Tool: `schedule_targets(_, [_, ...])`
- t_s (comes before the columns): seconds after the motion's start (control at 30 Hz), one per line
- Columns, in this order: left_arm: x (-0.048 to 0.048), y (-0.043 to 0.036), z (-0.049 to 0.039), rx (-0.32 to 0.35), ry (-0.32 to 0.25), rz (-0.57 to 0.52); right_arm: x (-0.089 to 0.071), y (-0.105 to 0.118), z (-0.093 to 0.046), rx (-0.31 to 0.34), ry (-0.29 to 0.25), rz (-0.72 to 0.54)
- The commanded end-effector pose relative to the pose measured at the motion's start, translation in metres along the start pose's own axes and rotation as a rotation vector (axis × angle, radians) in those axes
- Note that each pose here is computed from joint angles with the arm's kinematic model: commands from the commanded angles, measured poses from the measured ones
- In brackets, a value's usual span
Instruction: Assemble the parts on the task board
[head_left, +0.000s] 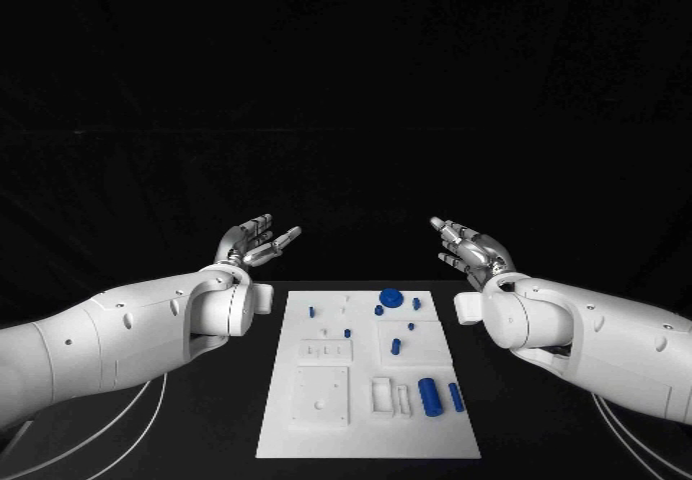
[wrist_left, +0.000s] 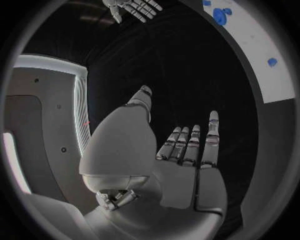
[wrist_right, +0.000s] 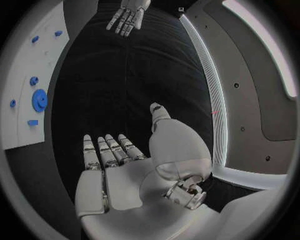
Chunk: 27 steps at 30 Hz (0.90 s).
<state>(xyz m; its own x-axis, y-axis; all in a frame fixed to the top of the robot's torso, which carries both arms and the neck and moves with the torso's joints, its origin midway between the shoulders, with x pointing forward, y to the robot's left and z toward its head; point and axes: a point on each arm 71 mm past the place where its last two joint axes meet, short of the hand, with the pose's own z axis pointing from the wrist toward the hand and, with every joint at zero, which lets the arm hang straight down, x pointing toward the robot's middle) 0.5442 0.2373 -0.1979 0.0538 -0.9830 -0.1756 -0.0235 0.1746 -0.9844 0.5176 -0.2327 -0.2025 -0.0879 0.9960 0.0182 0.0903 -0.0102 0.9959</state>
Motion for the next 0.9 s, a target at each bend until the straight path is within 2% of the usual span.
schedule_targets(0.03, [0.0004, -0.0024, 0.0082, -0.059, 0.056, -0.027, 0.005, 0.001, 0.007, 0.111, 0.210, -0.008])
schedule_targets(0.23, [-0.0014, -0.0040, 0.0107, -0.060, 0.055, -0.022, -0.003, 0.007, 0.014, 0.149, 0.261, -0.025])
schedule_targets(0.4, [-0.0014, -0.0040, 0.0107, -0.060, 0.055, -0.022, -0.006, 0.009, 0.016, 0.161, 0.275, -0.031])
schedule_targets(0.43, [-0.0029, -0.0078, 0.0113, -0.001, 0.054, -0.015, -0.016, 0.017, 0.027, -0.042, 0.281, -0.278])
schedule_targets(0.57, [-0.0046, -0.0086, 0.0103, 0.015, 0.060, -0.017, -0.015, 0.018, 0.029, -0.097, 0.289, -0.424])
schedule_targets(0.7, [-0.0066, -0.0087, 0.0080, 0.023, 0.095, -0.017, -0.010, 0.015, 0.032, -0.120, 0.332, -0.660])
schedule_targets(0.9, [-0.0089, -0.0114, -0.0014, 0.026, 0.153, -0.013, 0.002, 0.013, 0.034, -0.142, 0.350, -0.917])
